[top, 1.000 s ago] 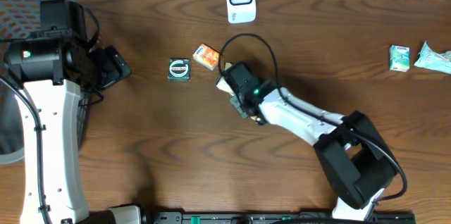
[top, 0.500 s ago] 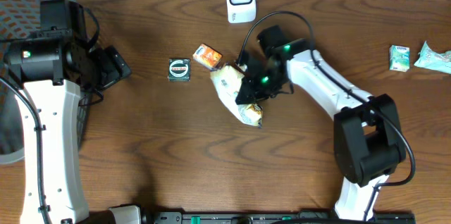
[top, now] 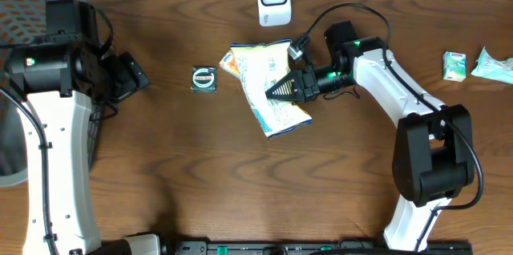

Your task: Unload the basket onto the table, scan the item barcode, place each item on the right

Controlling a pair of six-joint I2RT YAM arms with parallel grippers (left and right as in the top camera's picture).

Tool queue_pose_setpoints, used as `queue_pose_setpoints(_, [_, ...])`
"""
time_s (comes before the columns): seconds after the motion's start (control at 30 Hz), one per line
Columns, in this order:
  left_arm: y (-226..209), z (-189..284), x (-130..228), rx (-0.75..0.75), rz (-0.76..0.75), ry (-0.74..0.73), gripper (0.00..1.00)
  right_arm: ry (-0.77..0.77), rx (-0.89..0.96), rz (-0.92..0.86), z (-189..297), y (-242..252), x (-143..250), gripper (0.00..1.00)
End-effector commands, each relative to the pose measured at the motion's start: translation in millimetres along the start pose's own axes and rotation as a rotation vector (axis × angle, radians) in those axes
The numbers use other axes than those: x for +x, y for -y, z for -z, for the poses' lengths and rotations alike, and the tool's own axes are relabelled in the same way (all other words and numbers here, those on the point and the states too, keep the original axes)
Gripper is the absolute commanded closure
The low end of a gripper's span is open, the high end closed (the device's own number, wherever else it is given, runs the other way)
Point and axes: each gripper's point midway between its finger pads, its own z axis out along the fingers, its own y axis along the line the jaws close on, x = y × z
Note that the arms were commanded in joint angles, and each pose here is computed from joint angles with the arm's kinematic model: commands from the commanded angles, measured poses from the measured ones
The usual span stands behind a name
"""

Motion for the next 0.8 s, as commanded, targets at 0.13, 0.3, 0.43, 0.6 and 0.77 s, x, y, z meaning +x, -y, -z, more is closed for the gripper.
queue_pose_setpoints(0.13, [-1.9,-3.0,0.4,-0.012,0.006,-0.008,0.02,0.039,-0.099,0.021,11.6,-33.1,-7.8,0.99])
queue_pose_setpoints(0.3, [-1.9,-3.0,0.4,-0.012,0.006,-0.008,0.02,0.082,-0.087,0.095,29.0,-55.9,-10.4,0.99])
queue_pose_setpoints(0.43, [-1.8,-3.0,0.4,-0.012,0.006,-0.009,0.02,0.1,-0.078,0.214,35.8,-81.3,-6.4,0.99])
queue_pose_setpoints(0.6, [-1.9,-3.0,0.4,-0.012,0.006,-0.008,0.02,0.096,-0.077,0.29,34.5,-100.6,0.1,0.99])
queue_pose_setpoints(0.77, [-1.9,-3.0,0.4,-0.012,0.006,-0.008,0.02,0.095,-0.077,0.288,33.7,-100.1,0.3,0.99])
